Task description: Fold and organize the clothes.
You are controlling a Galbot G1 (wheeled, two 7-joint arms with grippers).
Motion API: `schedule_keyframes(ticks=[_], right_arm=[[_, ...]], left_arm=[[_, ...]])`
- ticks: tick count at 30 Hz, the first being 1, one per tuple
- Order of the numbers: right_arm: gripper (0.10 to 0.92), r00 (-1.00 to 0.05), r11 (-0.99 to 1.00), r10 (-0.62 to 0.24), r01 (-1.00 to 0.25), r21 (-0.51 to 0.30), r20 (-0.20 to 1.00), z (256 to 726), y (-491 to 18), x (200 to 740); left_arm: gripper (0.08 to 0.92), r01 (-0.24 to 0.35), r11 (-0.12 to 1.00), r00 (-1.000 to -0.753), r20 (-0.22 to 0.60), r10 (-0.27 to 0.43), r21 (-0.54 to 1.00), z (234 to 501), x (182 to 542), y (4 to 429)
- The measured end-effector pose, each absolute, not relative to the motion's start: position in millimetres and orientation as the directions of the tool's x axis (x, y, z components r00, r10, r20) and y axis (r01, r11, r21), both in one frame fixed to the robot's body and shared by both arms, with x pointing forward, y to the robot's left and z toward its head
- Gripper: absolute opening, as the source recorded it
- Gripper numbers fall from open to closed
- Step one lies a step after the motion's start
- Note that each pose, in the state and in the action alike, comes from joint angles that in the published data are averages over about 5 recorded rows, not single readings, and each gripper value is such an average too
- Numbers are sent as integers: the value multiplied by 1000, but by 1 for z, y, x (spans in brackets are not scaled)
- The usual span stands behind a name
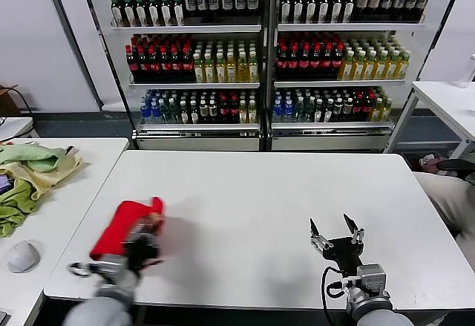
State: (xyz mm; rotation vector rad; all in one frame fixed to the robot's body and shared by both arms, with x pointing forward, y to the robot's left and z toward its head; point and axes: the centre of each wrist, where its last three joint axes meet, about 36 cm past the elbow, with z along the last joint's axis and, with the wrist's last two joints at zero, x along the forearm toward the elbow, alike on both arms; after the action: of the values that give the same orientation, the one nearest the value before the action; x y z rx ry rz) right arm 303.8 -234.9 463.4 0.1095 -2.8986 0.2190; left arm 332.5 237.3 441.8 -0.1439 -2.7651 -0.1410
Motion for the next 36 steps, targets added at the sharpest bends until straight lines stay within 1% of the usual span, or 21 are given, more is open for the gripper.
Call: schedule_keyframes(ticks=[3, 6, 11, 14, 17, 20, 27, 31, 34, 36], right_arm=[[823, -971, 986, -57, -92, -141, 234, 463, -235, 305], [823, -971, 986, -57, -92, -142, 234, 463, -235, 306], [823, -970, 986, -59, -94, -140, 237, 462, -234, 306], [823, -970, 986, -58, -93, -141, 237, 461, -235, 307], [823, -970, 985, -57, -92, -143, 237, 461, -235, 307], [823, -970, 985, -58, -94, -143, 237, 460, -235, 309], [823, -966, 987, -77, -109, -120, 246, 458, -228, 318], [823, -961, 989, -105, -129, -76, 257, 457, -215, 329], [823, -952, 987, -145, -157, -24, 268, 457, -197, 338], [823, -944, 983, -179, -182, 15, 277, 455, -181, 345]], left_arm=[[129, 144, 989, -930, 346, 123, 36, 440, 338, 199], [129, 150, 989, -935, 325, 140, 7, 441, 344, 171], [129, 121, 992, -947, 295, 125, -32, 444, 357, 137], [166, 93, 994, -955, 278, 104, -55, 447, 366, 123], [248, 71, 994, -962, 259, 89, -79, 452, 374, 114], [335, 61, 993, -968, 239, 83, -99, 458, 380, 110], [534, 66, 993, -982, 170, 82, -101, 471, 384, 118], [655, 63, 997, -993, 98, 68, -47, 473, 384, 143], [740, 39, 998, -999, 36, 38, 40, 465, 386, 174], [782, 17, 994, -1000, -4, 18, 104, 459, 387, 197]])
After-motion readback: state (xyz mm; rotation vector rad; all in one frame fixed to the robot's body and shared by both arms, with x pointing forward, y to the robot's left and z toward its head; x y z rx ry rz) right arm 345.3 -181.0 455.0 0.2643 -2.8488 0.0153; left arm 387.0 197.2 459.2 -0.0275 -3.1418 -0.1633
